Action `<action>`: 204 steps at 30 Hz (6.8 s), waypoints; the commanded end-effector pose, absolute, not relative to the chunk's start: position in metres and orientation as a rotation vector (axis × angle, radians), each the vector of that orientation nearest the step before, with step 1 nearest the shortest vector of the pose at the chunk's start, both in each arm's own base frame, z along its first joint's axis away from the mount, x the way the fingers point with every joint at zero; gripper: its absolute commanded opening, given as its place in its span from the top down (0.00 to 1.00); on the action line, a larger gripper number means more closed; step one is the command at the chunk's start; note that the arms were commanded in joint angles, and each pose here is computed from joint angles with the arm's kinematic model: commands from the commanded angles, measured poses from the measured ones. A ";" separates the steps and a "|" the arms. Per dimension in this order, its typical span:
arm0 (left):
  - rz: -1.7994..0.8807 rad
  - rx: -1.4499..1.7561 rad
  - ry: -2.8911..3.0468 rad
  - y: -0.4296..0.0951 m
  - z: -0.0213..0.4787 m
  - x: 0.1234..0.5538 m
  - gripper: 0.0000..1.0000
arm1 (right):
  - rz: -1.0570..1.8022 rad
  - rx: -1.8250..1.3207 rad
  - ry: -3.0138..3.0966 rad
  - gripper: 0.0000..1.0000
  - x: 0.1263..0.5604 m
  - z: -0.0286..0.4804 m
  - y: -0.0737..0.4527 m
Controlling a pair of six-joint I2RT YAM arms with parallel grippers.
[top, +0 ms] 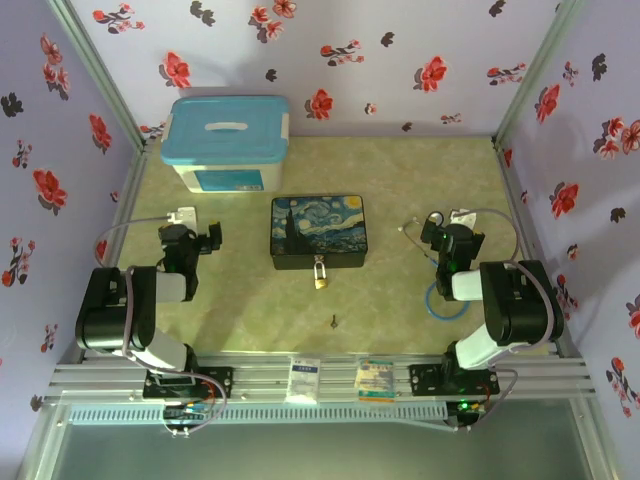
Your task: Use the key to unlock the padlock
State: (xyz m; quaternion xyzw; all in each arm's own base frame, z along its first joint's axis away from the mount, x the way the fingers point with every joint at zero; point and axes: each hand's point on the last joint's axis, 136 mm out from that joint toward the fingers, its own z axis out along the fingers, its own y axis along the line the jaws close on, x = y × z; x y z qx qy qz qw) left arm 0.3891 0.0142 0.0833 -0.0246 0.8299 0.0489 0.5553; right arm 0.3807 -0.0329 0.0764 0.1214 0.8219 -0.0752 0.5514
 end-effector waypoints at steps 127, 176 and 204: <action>-0.710 -0.192 2.299 -0.181 0.115 0.225 0.00 | 0.272 -0.370 2.698 0.61 0.126 0.015 0.275; -1.130 -0.395 2.162 -0.235 0.182 0.226 0.07 | 0.633 -0.872 2.278 1.00 0.146 0.116 0.258; -1.147 -0.138 2.227 -0.291 0.205 0.203 0.47 | 0.792 -0.983 2.022 1.00 0.174 0.192 0.326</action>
